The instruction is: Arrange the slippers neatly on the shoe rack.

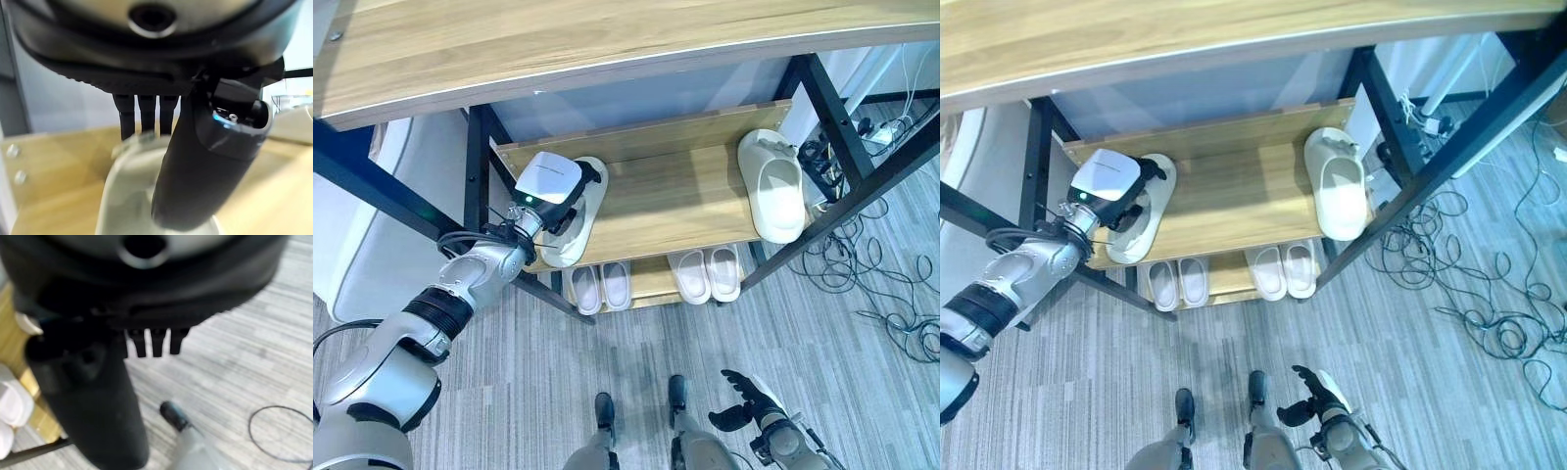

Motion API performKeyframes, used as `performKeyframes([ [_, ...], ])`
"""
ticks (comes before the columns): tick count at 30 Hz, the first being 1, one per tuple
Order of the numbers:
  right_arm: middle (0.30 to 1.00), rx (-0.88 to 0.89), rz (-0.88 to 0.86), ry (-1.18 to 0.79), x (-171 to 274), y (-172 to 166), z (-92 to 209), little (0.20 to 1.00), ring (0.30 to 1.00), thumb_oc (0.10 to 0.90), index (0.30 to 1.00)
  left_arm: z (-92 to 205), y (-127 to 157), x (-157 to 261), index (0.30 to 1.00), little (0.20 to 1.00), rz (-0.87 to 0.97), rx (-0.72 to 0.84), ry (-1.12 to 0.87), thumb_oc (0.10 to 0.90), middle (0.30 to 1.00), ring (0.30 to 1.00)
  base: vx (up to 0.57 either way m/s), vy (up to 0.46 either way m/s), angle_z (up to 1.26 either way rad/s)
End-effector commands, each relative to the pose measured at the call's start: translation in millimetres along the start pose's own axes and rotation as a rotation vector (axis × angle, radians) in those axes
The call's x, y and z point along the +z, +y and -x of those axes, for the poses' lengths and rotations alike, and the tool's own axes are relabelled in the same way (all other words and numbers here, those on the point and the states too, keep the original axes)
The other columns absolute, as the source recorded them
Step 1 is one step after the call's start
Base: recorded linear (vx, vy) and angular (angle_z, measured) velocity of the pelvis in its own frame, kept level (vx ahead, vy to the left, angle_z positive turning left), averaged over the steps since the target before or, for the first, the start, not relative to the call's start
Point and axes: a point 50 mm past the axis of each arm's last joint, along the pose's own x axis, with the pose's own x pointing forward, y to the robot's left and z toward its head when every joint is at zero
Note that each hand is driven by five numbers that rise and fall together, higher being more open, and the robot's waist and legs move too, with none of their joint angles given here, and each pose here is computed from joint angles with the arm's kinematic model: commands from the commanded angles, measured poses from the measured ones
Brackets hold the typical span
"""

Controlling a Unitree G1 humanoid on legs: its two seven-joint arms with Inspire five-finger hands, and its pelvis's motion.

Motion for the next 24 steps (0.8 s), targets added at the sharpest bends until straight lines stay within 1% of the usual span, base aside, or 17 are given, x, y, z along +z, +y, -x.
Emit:
performKeyframes([
  [1, 0.900, -0.022, -0.013, -0.040, 1, -4, 3, 0.900, 0.900, 0.800, 0.900, -25, 59, -27, 0.300, 0.300, -0.024, 0.186, 0.120, 0.400, 0.300, 0.300, 0.00, 0.000, 0.00],
  [12, 0.900, -0.025, -0.015, -0.041, 1, -3, 4, 0.900, 0.900, 0.800, 0.900, -24, 51, -13, 0.300, 0.300, 0.044, 0.193, 0.085, 0.400, 0.300, 0.300, 0.00, 0.000, 0.00],
  [16, 0.900, -0.033, -0.015, -0.039, 2, -3, 4, 0.900, 0.900, 0.800, 0.900, -25, 48, 4, 0.300, 0.300, 0.155, 0.235, 0.051, 0.400, 0.300, 0.300, 0.00, 0.000, 0.00],
  [17, 0.900, -0.034, -0.014, -0.039, 2, -3, 4, 0.900, 0.900, 0.800, 0.900, -25, 48, 4, 0.300, 0.300, 0.156, 0.235, 0.051, 0.400, 0.300, 0.300, 0.00, 0.000, 0.00],
  [18, 0.900, -0.037, -0.019, -0.035, 2, -2, 4, 0.900, 0.900, 0.800, 0.900, -25, 46, 15, 0.300, 0.300, 0.234, 0.272, 0.032, 0.400, 0.300, 0.300, 0.00, 0.000, 0.00],
  [19, 0.900, -0.037, -0.018, -0.035, 1, -3, 4, 0.900, 0.900, 0.800, 0.900, -25, 46, 15, 0.300, 0.300, 0.235, 0.272, 0.033, 0.400, 0.300, 0.300, 0.00, 0.000, 0.00],
  [21, 0.900, -0.052, -0.024, -0.037, 2, -5, 3, 0.900, 0.900, 0.800, 0.900, -26, 44, 31, 0.300, 0.300, 0.328, 0.311, 0.009, 0.400, 0.300, 0.300, -0.03, 0.002, -0.01],
  [24, 0.900, -0.068, -0.025, -0.034, 2, -9, 3, 0.900, 0.900, 0.800, 0.900, -29, 49, 43, 0.300, 0.300, 0.374, 0.344, -0.027, 0.400, 0.300, 0.300, -0.04, 0.016, -0.04],
])
